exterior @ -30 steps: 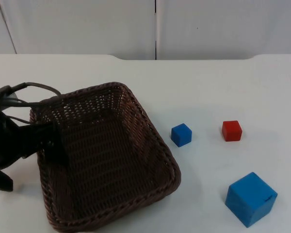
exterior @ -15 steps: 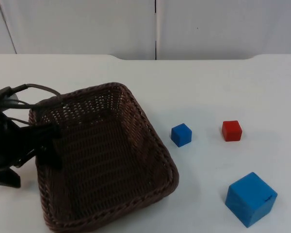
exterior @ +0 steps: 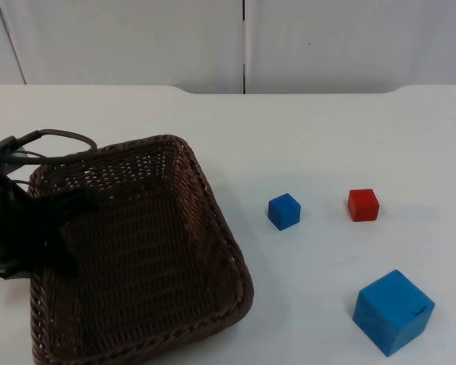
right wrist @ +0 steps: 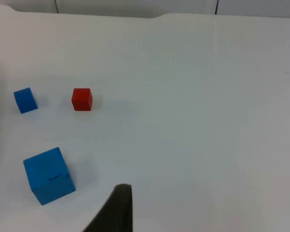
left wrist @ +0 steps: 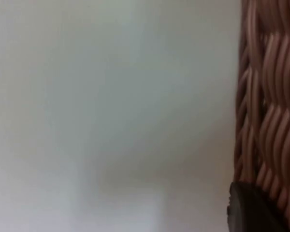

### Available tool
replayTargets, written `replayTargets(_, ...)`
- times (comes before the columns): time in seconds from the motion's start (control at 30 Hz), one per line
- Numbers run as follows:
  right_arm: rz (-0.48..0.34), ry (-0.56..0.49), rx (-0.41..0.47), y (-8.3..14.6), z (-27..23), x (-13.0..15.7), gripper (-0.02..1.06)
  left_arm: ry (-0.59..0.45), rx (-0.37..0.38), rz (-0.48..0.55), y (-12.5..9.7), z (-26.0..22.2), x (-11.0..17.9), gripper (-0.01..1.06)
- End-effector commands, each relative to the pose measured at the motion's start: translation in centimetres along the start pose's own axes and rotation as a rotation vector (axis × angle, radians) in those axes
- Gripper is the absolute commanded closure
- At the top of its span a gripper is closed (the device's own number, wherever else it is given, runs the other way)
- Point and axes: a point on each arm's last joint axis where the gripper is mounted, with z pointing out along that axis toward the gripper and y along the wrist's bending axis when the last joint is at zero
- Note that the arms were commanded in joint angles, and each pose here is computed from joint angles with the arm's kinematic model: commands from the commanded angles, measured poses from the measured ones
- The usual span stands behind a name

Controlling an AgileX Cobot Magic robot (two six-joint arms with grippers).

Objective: Pick up the basket with the left hand and place the largest block into the basket with the right hand.

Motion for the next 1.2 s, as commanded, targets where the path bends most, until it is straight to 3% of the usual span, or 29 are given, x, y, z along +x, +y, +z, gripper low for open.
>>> replayTargets(0.0,-0.012,-0.01,0.009,-0.1,0.0,0.0,-0.01,0.003,0.011,-0.02,-0.2,0.0,0.1,1.05)
replayTargets(0.23,-0.012,-0.01,0.009,-0.1,0.0,0.0,-0.01,0.042,0.045,-0.029,-0.6,-0.2,0.4,1.05)
replayTargets(0.4,-0.012,-0.01,0.009,-0.1,0.0,0.0,-0.01,0.019,0.094,0.019,-1.5,-2.0,0.3,1.05)
replayTargets(0.57,-0.012,-0.01,0.009,-0.1,0.0,0.0,-0.01,-0.032,0.176,0.131,-3.2,-5.9,0.5,1.05)
replayTargets(0.83,-0.012,-0.01,0.009,-0.1,0.0,0.0,-0.01,-0.037,0.218,0.244,-4.1,-9.0,1.5,1.05)
replayTargets(1.17,-0.012,-0.01,0.009,-0.1,0.0,0.0,-0.01,0.135,0.206,0.387,-4.6,-10.7,2.3,1.05)
